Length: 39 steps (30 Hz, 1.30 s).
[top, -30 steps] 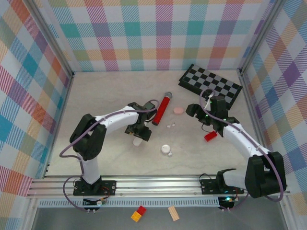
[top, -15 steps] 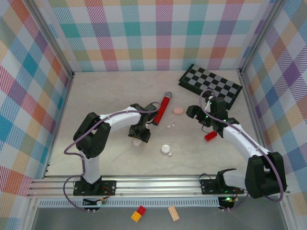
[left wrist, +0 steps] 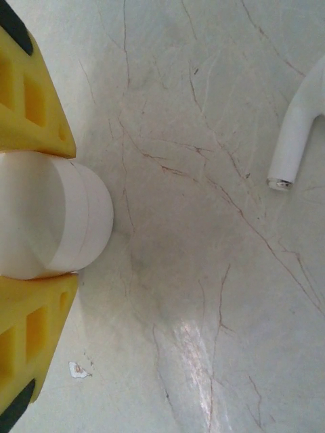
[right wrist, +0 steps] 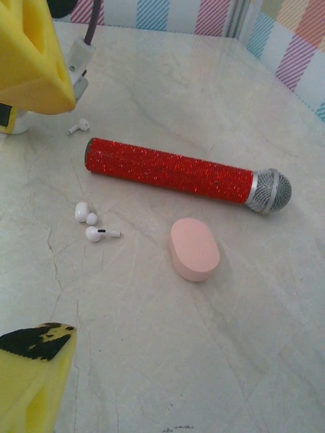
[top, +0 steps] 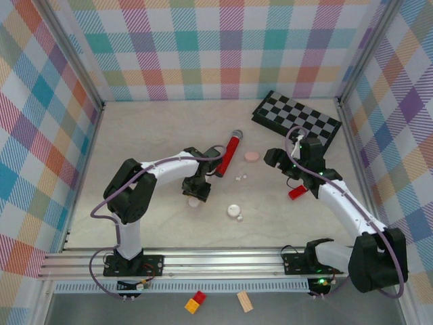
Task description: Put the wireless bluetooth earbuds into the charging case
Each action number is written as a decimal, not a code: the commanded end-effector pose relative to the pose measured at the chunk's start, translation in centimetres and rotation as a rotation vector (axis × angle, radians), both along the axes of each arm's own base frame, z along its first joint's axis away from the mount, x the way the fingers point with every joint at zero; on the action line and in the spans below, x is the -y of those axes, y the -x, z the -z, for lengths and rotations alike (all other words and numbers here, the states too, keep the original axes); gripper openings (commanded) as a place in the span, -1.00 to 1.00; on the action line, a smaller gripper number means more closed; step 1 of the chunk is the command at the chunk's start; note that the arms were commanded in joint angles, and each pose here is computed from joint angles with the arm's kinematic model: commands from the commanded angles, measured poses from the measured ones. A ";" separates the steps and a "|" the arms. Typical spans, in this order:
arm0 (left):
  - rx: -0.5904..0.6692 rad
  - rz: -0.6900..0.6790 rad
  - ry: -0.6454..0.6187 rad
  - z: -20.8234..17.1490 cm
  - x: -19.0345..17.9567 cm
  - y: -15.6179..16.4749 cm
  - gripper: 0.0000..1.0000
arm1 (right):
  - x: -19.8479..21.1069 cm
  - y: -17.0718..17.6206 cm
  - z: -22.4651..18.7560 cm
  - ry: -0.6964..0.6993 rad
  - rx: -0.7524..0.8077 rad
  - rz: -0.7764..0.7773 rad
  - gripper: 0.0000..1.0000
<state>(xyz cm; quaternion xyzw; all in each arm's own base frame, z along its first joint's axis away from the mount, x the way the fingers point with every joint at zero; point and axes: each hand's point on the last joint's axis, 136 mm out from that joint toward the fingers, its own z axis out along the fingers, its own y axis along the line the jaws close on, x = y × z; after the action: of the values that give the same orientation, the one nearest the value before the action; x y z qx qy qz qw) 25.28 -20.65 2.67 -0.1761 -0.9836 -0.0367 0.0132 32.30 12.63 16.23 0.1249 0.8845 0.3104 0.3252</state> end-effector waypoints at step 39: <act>0.372 -0.522 0.936 -16.8 10.9 -7.5 -0.18 | -15.1 2.8 -2.0 -0.086 0.438 -0.514 0.25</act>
<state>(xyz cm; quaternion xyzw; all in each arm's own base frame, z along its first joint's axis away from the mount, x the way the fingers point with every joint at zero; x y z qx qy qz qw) 33.06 -31.96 18.76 0.0834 -0.8935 0.3717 -0.2377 28.53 26.84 15.38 -0.1346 0.8160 0.4266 0.3661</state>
